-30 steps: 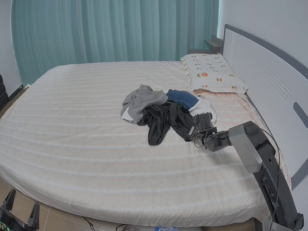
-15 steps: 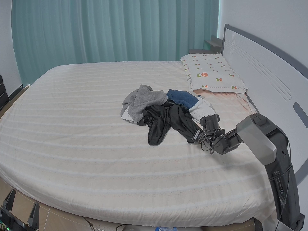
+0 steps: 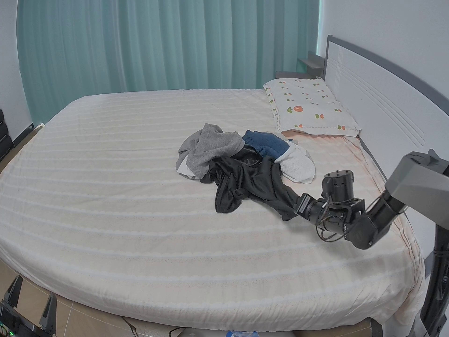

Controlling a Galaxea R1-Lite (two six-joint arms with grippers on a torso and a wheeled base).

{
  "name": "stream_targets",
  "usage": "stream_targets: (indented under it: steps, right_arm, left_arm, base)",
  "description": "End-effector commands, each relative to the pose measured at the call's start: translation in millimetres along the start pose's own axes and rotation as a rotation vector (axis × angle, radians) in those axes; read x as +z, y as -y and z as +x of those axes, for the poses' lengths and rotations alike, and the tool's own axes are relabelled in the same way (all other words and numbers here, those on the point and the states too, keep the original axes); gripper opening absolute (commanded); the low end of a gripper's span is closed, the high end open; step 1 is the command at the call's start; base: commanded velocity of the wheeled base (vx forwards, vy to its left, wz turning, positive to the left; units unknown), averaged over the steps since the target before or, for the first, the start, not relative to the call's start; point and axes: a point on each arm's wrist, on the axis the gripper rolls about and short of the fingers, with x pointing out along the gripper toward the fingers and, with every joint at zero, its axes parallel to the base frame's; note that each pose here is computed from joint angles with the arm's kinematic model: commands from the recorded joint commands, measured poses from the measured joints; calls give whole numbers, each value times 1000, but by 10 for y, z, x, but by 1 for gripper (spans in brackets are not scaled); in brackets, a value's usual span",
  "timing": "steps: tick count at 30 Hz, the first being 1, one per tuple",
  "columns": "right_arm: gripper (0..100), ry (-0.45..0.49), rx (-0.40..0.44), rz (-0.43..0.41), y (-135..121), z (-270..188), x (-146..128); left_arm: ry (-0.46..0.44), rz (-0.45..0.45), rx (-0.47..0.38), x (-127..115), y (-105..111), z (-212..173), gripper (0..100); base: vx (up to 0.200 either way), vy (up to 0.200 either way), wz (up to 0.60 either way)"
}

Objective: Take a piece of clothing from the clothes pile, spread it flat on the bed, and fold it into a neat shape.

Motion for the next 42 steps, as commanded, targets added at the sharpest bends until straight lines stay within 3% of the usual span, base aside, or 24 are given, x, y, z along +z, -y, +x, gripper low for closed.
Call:
stream_targets:
  steps: [1, 2, 3, 5, 6, 8, 9, 10, 12, 17, 20, 23, 29, 34, 42]
  right_arm:
    - [0, 44, 344, -29, -346, -1434, -116]
    - [0, 44, 344, -29, -346, -1434, -116]
    - [0, 73, 404, -40, -457, -1573, -67]
    - [0, 99, 465, -69, -572, -1700, -31]
    - [0, 99, 465, -69, -572, -1700, -31]
    - [0, 141, 501, -109, -679, -1787, 57]
    - [0, 144, 503, -112, -686, -1791, 63]
    - [0, 165, 507, -128, -753, -1825, 132]
    - [0, 164, 503, -137, -824, -1839, 168]
    - [0, 102, 541, -157, -1004, -1859, 22]
    - [0, 61, 540, -167, -1007, -1829, -99]
    - [0, 96, 528, -161, -1036, -1830, -48]
    - [0, 123, 548, -155, -1109, -1851, 21]
    - [0, 110, 538, -158, -1092, -1811, -10]
    - [0, 110, 532, -157, -1038, -1867, -15]
  left_arm:
    - [240, -60, -27, 965, 9, -46, 100]
    - [240, -60, -27, 965, 9, -46, 100]
    - [194, 10, -56, 1092, 20, 74, 100]
    - [103, 93, -118, 1076, 38, 239, 100]
    - [103, 93, -118, 1076, 38, 239, 100]
    - [-60, 88, -202, 1034, 60, 547, 100]
    - [-63, 87, -206, 1038, 61, 557, 100]
    - [-147, 79, -224, 1043, 69, 767, 100]
    - [-214, 82, -259, 1033, 95, 999, 100]
    - [-378, 63, -462, 854, 414, 1506, 100]
    - [-437, 65, -507, 732, 605, 1706, 100]
    - [-519, 75, -529, 523, 856, 1923, 100]
    - [-561, 30, -550, 252, 1217, 2237, 100]
    - [-634, 9, -557, -164, 1608, 2471, 100]
    - [-618, 21, -540, -515, 1932, 2855, 100]
  base:
    - [0, 0, 0]
    - [0, 0, 0]
    - [0, 0, 0]
    - [0, 0, 0]
    - [0, 0, 0]
    - [0, 0, 0]
    - [0, 0, 0]
    - [0, 0, 0]
    - [0, 0, 0]
    - [0, 0, 0]
    - [0, 0, 0]
    - [0, 0, 0]
    - [0, 0, 0]
    - [0, 0, 0]
    - [0, 0, 0]
